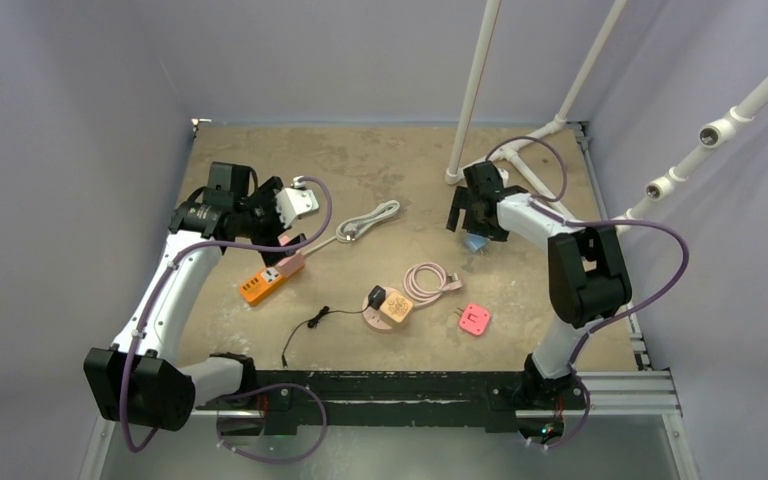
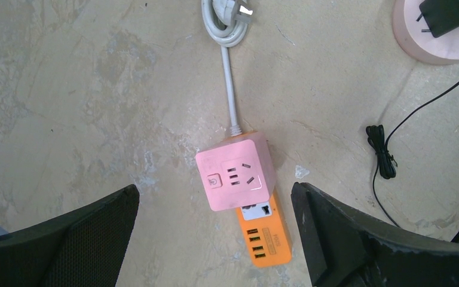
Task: Insert the plug
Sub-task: Pick up the plug from the center of the board.
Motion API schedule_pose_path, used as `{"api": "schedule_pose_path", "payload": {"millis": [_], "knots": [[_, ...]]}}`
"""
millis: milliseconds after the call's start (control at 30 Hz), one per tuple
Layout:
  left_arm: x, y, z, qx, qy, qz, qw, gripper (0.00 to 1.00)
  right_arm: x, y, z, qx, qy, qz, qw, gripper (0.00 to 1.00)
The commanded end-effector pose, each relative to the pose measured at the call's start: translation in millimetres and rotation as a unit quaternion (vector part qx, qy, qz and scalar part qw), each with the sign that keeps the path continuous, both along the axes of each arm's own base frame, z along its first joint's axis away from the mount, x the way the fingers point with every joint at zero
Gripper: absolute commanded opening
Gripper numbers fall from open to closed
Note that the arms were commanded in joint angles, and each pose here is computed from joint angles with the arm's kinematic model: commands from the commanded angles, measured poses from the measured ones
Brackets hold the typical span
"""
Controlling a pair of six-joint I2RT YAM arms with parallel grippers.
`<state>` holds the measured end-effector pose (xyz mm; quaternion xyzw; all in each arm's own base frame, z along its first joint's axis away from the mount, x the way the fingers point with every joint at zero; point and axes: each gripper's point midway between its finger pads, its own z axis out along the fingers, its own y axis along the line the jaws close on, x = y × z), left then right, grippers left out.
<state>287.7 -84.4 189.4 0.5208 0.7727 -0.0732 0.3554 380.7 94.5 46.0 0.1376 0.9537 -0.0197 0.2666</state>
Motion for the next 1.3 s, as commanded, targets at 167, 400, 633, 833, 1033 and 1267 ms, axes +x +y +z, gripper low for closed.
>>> {"api": "schedule_pose_path", "payload": {"millis": [167, 400, 633, 833, 1033, 1267], "knots": [[8, 0, 27, -0.004, -0.036, -0.004, 0.999, 0.99, -1, 27, 9, 0.044, -0.026, 0.073, 0.996, 0.99], [7, 2, 31, -0.002, -0.038, 0.0, 0.999, 0.99, -13, 47, 8, 0.069, -0.019, 0.096, 0.993, 0.87], [3, 1, 30, -0.005, -0.03, -0.001, 1.0, 0.99, -22, 52, -1, 0.063, -0.009, 0.086, 0.994, 0.79], [-6, 1, 22, 0.002, -0.015, -0.014, 1.0, 0.99, -18, 48, -4, 0.051, -0.006, 0.072, 0.996, 0.61], [-10, -3, 26, -0.008, -0.021, -0.027, 0.999, 0.99, -15, 47, 1, 0.048, -0.016, 0.07, 0.996, 0.33], [-17, -8, 30, -0.021, -0.021, -0.041, 0.999, 0.99, -8, 53, 8, 0.052, -0.026, 0.076, 0.995, 0.25]]}}
